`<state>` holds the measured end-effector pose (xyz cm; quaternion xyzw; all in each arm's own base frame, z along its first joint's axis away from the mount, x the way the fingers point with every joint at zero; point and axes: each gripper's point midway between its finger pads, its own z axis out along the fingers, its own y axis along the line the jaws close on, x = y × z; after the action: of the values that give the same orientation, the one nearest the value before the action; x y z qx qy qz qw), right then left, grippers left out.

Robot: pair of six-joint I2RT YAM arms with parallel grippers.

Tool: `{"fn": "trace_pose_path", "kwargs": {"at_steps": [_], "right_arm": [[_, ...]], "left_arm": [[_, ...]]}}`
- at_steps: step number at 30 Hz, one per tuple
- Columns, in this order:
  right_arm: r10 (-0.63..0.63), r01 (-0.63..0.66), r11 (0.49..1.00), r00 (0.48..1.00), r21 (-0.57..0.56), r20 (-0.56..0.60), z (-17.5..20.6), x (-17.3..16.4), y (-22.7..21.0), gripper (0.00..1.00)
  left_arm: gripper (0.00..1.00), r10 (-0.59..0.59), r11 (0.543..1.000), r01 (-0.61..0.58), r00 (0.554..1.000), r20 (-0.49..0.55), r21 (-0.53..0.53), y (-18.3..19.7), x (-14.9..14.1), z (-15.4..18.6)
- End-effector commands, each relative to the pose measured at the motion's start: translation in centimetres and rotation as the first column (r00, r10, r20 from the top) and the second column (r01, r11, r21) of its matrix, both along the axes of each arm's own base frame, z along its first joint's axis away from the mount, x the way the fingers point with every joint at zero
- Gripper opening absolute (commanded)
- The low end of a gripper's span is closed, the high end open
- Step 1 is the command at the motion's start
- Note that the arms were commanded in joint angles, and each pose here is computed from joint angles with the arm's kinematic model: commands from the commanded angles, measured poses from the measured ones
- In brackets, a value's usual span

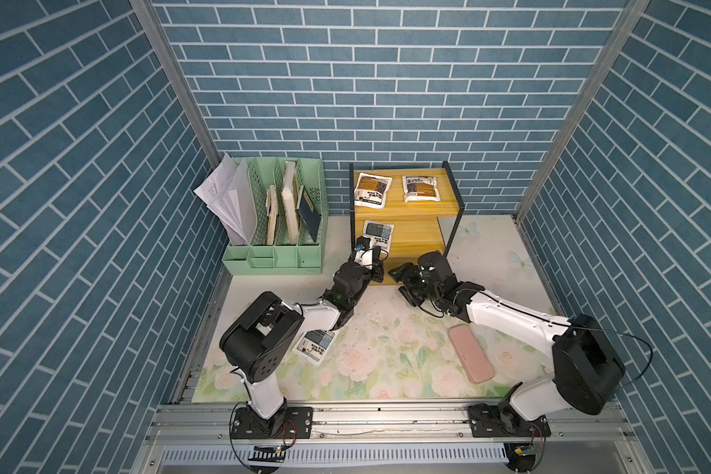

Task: Place the bagged coffee beans on the shelf by color
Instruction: Place the coffee beans on the shelf, then pick up the coffee beans at the center of the board.

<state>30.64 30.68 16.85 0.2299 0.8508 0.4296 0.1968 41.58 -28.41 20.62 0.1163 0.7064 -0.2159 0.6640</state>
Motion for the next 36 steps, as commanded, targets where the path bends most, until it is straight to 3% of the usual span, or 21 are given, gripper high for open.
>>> {"fn": "trace_pose_path", "kwargs": {"at_steps": [1, 3, 7, 9, 11, 13, 18, 22, 24, 26, 29, 36], "right_arm": [[0.160, -0.134, 0.985, 0.945, -0.109, 0.285, 3.0, -2.5, -2.3, 0.70], [0.171, -0.128, 0.982, 0.916, -0.138, 0.363, 3.2, -4.0, -4.5, 0.70], [0.223, -0.140, 0.960, 0.906, -0.242, 0.361, 2.4, -6.0, -6.9, 0.72], [0.199, -0.142, 0.974, 0.911, -0.179, 0.360, 1.7, -6.9, -7.1, 0.76], [0.192, -0.174, 0.981, 0.916, -0.083, 0.351, 0.9, -7.6, -6.3, 0.76], [0.197, -0.202, 0.979, 0.929, -0.017, 0.315, -0.2, -8.0, -5.0, 0.72], [0.298, -0.283, 0.954, 0.930, -0.096, 0.214, -3.3, -7.7, 1.3, 0.68], [0.296, -0.295, 0.955, 0.953, -0.026, 0.069, -7.5, -8.7, 5.4, 0.65], [0.291, -0.292, 0.955, 0.957, 0.061, 0.018, -8.9, -9.6, 7.9, 0.60], [0.307, -0.304, 0.946, 0.952, 0.109, -0.013, -10.0, -10.4, 10.4, 0.56], [0.309, -0.299, 0.946, 0.948, 0.121, -0.070, -12.4, -11.1, 12.9, 0.50], [0.337, -0.326, 0.940, 0.932, 0.096, -0.131, -15.6, -11.8, 15.3, 0.47]], "left_arm": [[0.08, -0.064, 0.997, 0.066, 0.997, 0.052, -0.026, -0.7, -1.8, 3.5], [0.11, -0.096, 0.995, 0.098, 0.993, 0.075, -0.028, -0.6, -3.6, 5.2], [0.21, -0.157, 0.986, 0.160, 0.985, 0.067, -0.039, 0.2, -8.2, 7.7], [0.34, -0.118, 0.991, 0.117, 0.993, -0.013, -0.070, 2.6, -9.7, 8.0], [0.43, -0.013, 0.996, -0.002, 0.986, -0.169, -0.091, 6.4, -9.7, 7.1], [0.44, 0.033, 0.990, -0.079, 0.935, -0.354, -0.118, 10.5, -9.5, 5.4], [0.42, 0.003, 0.945, -0.227, 0.724, -0.690, -0.234, 20.6, -10.1, -0.9], [0.39, -0.025, 0.895, -0.369, 0.519, -0.855, -0.250, 22.7, -12.8, -7.7], [0.41, 0.065, 0.834, -0.523, 0.410, -0.910, -0.176, 24.4, -14.9, -11.4], [0.42, 0.113, 0.766, -0.629, 0.333, -0.936, -0.131, 25.5, -17.0, -14.4], [0.41, 0.102, 0.719, -0.683, 0.288, -0.952, -0.130, 25.5, -18.6, -16.8], [0.37, 0.138, 0.729, -0.681, 0.246, -0.959, -0.070, 25.9, -19.6, -19.6]]}}
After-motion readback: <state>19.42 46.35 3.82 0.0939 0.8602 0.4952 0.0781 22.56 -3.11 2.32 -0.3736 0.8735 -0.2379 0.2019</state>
